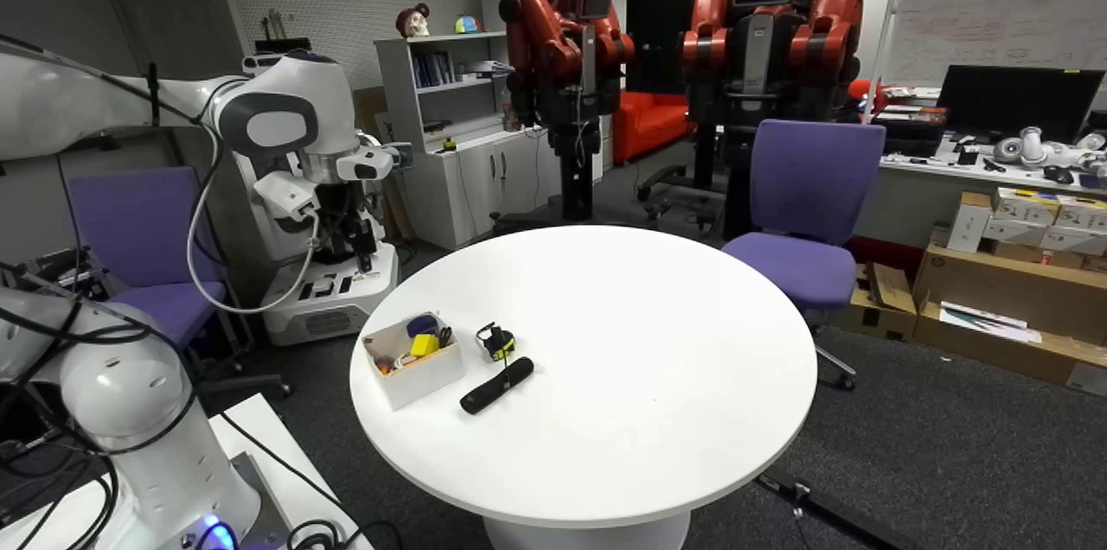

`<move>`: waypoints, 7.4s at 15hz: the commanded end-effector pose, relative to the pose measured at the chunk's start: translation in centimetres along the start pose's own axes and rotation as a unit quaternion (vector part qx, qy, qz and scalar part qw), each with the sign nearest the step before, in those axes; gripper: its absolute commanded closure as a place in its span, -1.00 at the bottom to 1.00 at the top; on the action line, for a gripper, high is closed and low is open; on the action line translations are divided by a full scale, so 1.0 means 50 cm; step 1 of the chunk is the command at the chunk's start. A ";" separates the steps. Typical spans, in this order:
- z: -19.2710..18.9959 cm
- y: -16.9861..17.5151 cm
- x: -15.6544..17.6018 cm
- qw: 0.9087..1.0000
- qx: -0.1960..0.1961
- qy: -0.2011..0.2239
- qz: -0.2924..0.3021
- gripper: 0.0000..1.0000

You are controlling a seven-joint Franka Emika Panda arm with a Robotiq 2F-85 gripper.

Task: Pick up the objects on the table and place them in the box

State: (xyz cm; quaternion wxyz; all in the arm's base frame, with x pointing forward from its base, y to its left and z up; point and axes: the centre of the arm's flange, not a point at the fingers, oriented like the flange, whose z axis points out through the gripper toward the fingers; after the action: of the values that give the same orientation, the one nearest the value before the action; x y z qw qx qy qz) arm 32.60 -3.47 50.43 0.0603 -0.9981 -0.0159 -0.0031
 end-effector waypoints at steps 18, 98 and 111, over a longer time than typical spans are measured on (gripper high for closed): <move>0.187 0.208 0.321 0.995 -0.036 0.026 0.084 -1.00; 0.568 0.078 0.525 0.889 -0.205 -0.167 -0.374 -1.00; 0.616 0.045 0.579 0.885 -0.169 -0.069 -0.428 -1.00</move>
State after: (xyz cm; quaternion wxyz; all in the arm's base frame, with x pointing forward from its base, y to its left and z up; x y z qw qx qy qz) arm 60.68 -1.25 20.80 -0.1223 -0.8877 -0.4401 0.0581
